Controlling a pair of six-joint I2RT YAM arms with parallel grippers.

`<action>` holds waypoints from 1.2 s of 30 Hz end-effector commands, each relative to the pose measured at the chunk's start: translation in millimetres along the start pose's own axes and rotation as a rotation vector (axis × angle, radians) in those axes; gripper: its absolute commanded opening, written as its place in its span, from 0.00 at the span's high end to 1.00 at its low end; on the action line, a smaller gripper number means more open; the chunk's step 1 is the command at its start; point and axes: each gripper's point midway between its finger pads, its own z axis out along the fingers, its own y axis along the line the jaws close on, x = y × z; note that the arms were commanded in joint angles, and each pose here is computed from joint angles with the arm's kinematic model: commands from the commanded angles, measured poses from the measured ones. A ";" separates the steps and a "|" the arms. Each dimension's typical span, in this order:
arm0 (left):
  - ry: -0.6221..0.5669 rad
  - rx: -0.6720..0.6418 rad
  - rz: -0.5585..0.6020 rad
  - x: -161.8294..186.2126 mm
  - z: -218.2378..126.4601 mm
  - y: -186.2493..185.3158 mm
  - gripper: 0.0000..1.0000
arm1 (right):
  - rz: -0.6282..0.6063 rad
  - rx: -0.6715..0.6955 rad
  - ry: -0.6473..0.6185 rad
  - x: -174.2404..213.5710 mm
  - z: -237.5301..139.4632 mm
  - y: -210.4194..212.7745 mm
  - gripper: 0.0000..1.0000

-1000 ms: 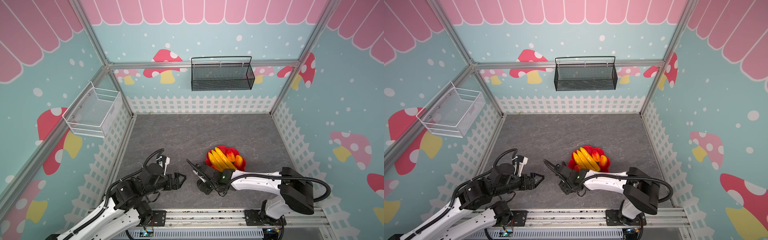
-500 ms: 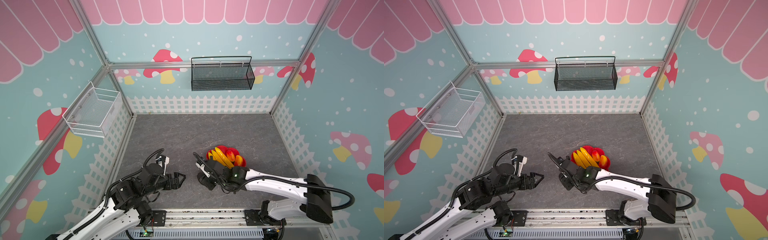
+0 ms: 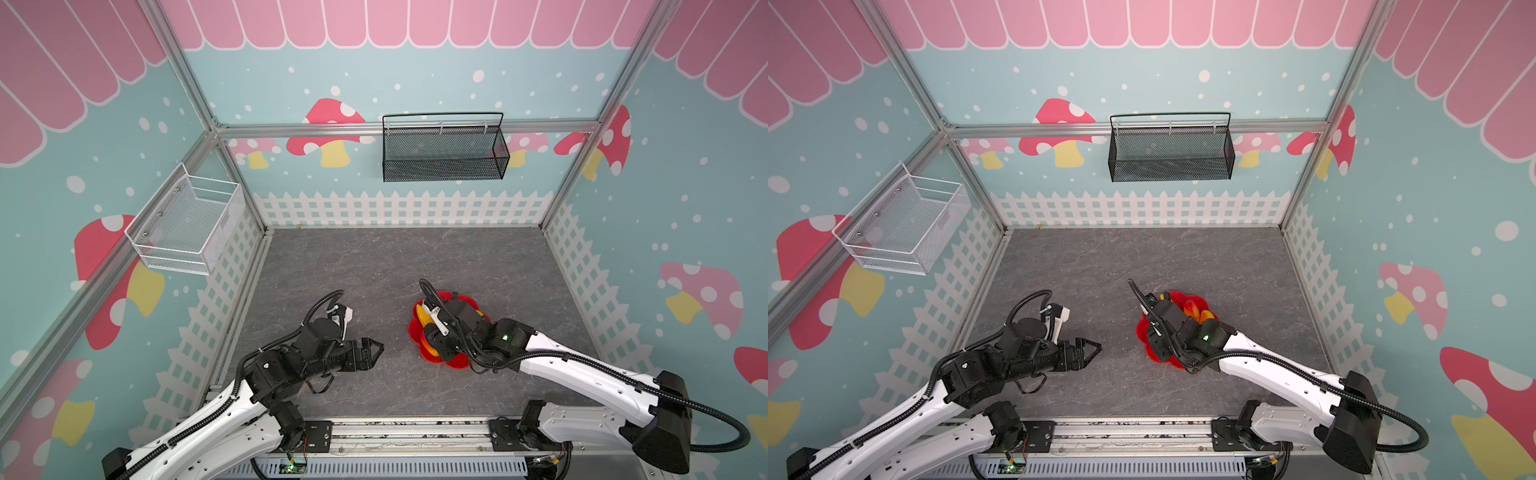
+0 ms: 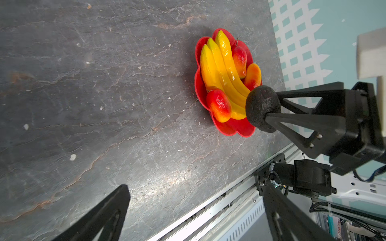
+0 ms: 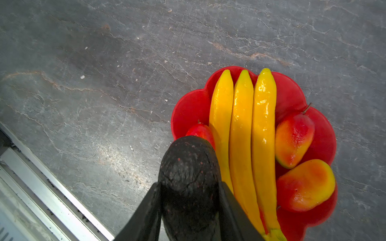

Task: Place and organize the fake fruits in the fruit bowl
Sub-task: 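Lower the avocado into the bowl near the bananas and release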

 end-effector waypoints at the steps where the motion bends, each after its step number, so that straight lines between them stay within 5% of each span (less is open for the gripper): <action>1: -0.016 0.038 0.016 -5.2 4.3 -7.7 0.00 | -0.011 0.039 0.045 11.0 1.9 -9.8 0.58; 9: -0.004 0.041 0.021 -3.1 12.1 -7.3 0.00 | 0.110 0.053 0.164 42.4 18.2 -13.6 0.58; 24: 0.013 0.045 0.031 -3.7 15.9 -9.5 0.00 | 0.098 0.096 0.170 60.8 27.9 -22.5 0.56; 36: 0.011 0.050 0.030 -4.4 14.7 -11.0 0.00 | 0.081 0.096 0.129 46.9 23.0 -22.6 0.39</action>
